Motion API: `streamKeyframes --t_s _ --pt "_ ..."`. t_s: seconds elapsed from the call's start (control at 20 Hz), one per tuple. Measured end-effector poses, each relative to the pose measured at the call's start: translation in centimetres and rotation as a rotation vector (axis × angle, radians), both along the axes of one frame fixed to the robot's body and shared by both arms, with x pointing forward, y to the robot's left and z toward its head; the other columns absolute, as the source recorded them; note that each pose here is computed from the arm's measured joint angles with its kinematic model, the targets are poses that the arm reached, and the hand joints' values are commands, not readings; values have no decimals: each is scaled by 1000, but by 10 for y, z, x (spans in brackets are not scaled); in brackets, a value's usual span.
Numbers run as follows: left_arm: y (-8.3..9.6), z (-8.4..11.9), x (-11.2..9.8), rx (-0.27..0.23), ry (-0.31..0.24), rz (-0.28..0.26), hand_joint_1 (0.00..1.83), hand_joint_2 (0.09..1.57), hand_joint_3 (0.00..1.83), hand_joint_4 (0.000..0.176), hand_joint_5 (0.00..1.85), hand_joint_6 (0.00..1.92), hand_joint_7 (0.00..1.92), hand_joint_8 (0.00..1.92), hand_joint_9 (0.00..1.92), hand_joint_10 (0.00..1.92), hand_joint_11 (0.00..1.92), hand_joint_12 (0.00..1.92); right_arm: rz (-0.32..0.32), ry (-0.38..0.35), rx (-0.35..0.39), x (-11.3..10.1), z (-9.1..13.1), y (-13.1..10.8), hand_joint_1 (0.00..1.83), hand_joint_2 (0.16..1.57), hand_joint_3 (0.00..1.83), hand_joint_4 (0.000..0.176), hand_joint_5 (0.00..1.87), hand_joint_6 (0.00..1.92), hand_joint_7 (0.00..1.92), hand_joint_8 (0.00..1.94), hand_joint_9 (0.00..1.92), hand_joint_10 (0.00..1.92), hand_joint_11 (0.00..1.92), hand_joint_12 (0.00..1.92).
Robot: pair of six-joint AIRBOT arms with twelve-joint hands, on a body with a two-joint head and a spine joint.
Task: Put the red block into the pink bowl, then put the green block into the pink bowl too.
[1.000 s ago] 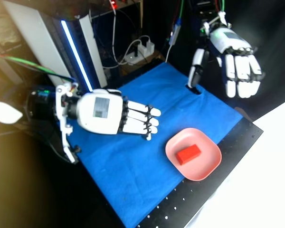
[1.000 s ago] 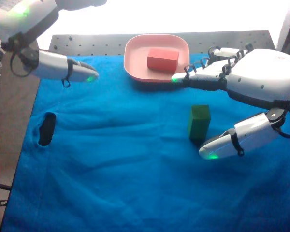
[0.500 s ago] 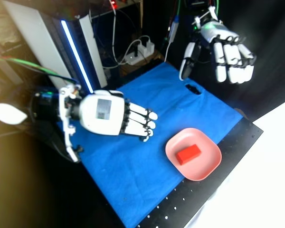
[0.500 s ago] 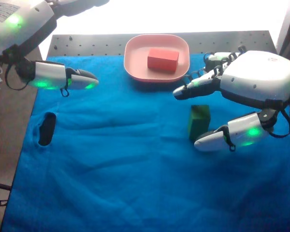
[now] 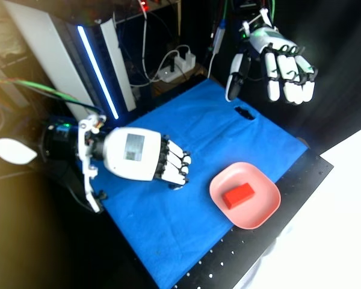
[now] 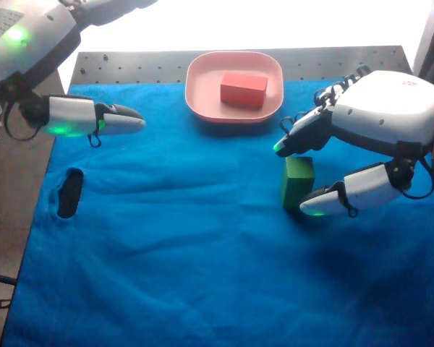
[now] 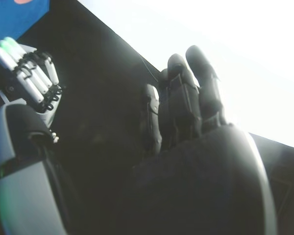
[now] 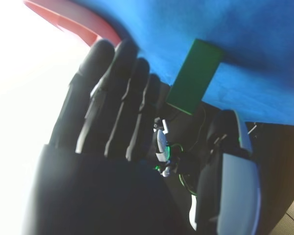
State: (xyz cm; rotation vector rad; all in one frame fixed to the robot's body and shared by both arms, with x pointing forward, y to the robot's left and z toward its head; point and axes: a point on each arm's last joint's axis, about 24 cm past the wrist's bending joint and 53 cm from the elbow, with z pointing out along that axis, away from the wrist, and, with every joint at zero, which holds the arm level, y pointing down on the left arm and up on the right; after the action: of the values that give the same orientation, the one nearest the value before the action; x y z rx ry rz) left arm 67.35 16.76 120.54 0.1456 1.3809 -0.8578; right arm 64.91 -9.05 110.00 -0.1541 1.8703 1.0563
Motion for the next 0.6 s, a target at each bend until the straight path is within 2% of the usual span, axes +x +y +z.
streamKeyframes --t_s 0.05,0.1,0.15,0.25,0.3,0.45,0.5,0.55,0.6 --pt "0 -3 0 5 9 1 894 844 4 75 306 0 320 0 343 4 0 787 3 4 2 -1 -1 3 738 933 0 0 789 1 980 5 869 450 522 1303" --pt "1 -3 0 5 9 2 894 844 4 75 306 0 320 0 343 4 0 787 7 6 4 -2 -2 5 738 933 0 0 789 1 980 5 869 450 522 1303" --pt "1 -2 1 1 8 5 878 847 2 70 304 2 312 0 348 3 0 796 14 9 8 -3 -4 9 770 936 0 0 781 0 993 2 860 503 494 1381" --pt "2 -2 1 -2 11 9 875 846 1 68 306 3 311 0 349 3 0 803 17 10 10 -4 -5 11 777 937 0 0 778 0 990 0 827 572 488 1396" --pt "2 -2 1 -2 11 9 857 857 4 82 299 0 321 2 340 1 0 754 17 10 9 -3 -5 11 808 933 0 0 784 1 1032 12 814 607 444 1438" --pt "2 -3 1 -2 11 9 877 865 4 72 303 2 325 2 337 2 0 723 14 10 9 -2 -6 11 878 933 0 0 835 15 1093 26 864 618 518 1411" --pt "2 -3 2 -2 12 10 876 878 8 63 299 0 316 0 329 0 0 717 15 10 9 -2 -6 11 1229 1046 0 0 978 553 1203 646 964 1018 697 1637" --pt "2 -3 2 -2 11 10 879 881 6 55 301 0 315 0 331 1 0 735 15 10 9 -2 -6 11 1269 1081 0 0 980 676 1130 939 950 1194 717 1742" --pt "3 -4 1 -1 13 11 881 885 4 60 307 2 322 2 337 2 0 755 15 10 10 -2 -6 11 1210 1065 0 0 1073 749 1092 1184 956 1587 817 1885"
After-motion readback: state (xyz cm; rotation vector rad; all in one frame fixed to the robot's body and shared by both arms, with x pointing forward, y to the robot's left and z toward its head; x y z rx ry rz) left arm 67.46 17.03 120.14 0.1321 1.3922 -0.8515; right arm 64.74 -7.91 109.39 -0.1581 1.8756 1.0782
